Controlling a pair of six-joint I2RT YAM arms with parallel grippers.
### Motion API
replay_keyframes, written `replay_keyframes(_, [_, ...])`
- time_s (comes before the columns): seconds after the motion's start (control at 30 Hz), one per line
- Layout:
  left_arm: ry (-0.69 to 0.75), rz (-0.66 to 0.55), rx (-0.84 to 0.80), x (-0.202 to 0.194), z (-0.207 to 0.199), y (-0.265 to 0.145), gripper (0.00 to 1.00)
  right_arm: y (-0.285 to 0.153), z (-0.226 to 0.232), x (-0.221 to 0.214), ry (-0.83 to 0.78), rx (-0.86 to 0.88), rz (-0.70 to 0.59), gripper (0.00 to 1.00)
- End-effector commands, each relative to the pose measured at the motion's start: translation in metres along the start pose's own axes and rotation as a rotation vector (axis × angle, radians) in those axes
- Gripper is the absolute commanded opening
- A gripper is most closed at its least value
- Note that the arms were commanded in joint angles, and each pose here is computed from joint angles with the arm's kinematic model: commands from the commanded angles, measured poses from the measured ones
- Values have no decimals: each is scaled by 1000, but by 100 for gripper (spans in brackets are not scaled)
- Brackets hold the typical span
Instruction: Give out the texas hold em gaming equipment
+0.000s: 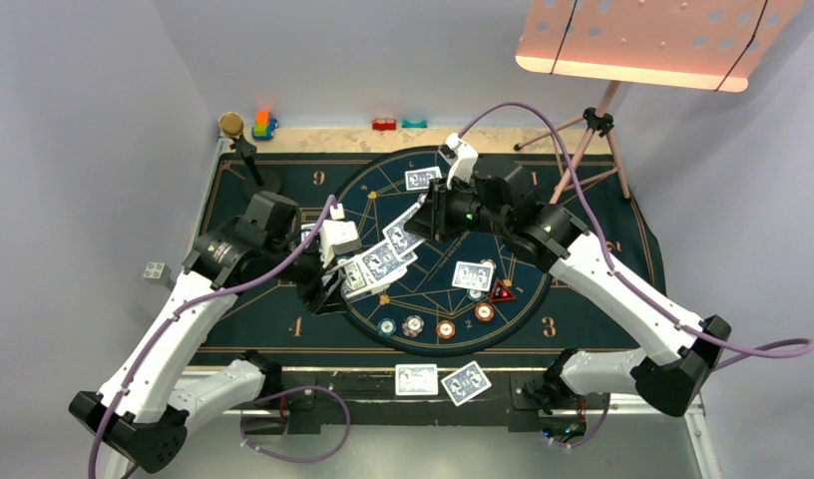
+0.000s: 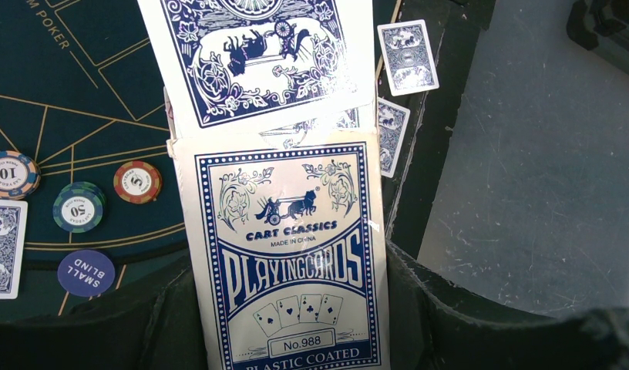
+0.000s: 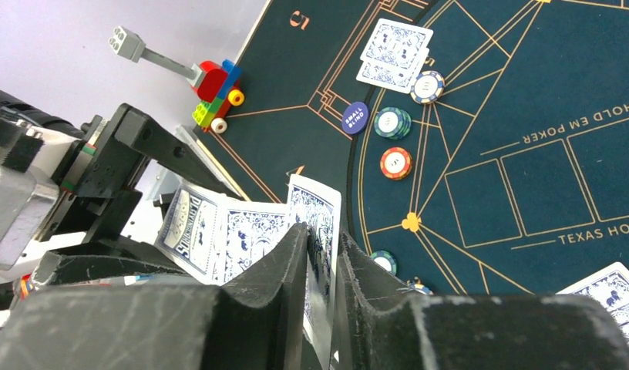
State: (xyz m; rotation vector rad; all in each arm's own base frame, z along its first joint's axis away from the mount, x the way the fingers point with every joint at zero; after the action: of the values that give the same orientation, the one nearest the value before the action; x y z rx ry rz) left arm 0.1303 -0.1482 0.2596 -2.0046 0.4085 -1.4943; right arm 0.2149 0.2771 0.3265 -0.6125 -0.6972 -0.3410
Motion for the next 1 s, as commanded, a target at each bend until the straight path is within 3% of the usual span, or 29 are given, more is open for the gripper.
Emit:
replay_keyframes(0.0, [24, -50, -10, 8, -3, -2, 0, -20, 19, 20, -31, 51, -81, 18])
replay_keyframes(0.17, [28, -49, -9, 9, -2, -3, 0, -36, 32, 35, -15, 70, -127, 1])
replay_keyframes(0.43, [30, -45, -4, 7, -2, -4, 0, -64, 19, 49, 52, 42, -196, 0])
replay_keyframes(0.63, [33, -45, -3, 7, -3, -4, 0, -65, -46, 35, 151, -125, -220, 0])
replay_keyframes(0.97, [32, -54, -6, 9, -5, -6, 0, -8, -166, -32, 347, -304, -120, 0])
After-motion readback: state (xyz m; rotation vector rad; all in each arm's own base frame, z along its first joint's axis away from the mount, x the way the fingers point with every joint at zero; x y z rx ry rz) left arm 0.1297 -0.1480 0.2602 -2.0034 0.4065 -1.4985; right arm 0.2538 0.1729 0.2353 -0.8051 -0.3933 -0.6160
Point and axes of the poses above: each gripper's point midway between its finger pads, its own y axis out along the fingers, its own z axis along the line the jaws close on, x = y × z, the point moved 4 cm from there along -y, back along the fingers, and after that the axes turned 4 degrees about y, right-handed, at the moved point
